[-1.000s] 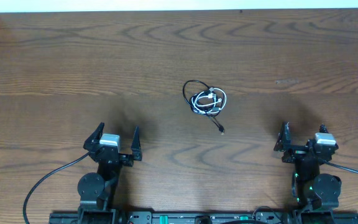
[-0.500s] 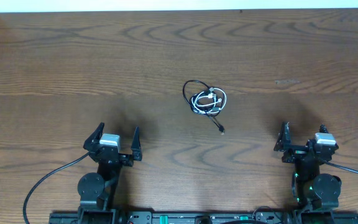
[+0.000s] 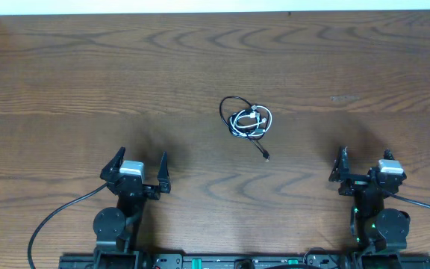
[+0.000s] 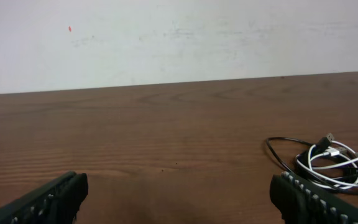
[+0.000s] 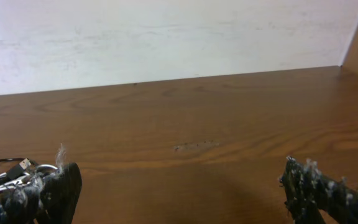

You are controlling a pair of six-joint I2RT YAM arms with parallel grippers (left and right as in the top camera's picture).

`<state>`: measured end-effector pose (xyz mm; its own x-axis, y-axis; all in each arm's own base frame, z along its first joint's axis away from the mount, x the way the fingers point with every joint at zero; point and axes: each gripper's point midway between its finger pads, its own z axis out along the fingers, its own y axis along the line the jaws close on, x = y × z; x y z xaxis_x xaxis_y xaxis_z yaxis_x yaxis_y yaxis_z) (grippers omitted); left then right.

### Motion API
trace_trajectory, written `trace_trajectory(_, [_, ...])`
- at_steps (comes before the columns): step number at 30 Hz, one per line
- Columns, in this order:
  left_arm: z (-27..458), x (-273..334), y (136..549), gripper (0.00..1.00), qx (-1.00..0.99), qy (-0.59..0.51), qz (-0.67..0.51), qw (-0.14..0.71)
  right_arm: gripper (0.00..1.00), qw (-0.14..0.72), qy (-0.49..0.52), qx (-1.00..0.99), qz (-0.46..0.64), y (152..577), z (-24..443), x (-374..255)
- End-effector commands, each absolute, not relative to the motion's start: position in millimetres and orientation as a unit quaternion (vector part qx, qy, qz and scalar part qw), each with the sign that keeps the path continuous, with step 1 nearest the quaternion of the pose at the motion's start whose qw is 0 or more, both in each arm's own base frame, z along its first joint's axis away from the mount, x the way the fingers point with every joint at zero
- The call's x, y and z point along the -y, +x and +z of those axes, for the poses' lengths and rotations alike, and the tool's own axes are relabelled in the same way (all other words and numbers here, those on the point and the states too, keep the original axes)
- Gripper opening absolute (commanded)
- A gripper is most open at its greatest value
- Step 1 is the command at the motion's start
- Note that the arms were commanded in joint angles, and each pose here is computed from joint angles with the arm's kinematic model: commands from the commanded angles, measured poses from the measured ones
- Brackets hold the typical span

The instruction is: Untangle cables

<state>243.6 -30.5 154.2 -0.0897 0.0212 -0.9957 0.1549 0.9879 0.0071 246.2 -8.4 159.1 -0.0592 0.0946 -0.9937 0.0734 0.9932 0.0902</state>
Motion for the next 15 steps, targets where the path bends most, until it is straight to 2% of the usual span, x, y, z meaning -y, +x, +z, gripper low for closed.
trace_trajectory(1, [140.5,36.8,241.2,0.98,-0.751,0.077,-0.06,0.653,0.99,0.683,0.061,-0.728,-0.002,245.8,158.8,12.0])
trace_trajectory(15, [140.7,37.0,241.2,0.98,-0.753,0.052,-0.082,0.651,0.99,0.683,0.062,-0.728,0.004,246.0,158.6,10.6])
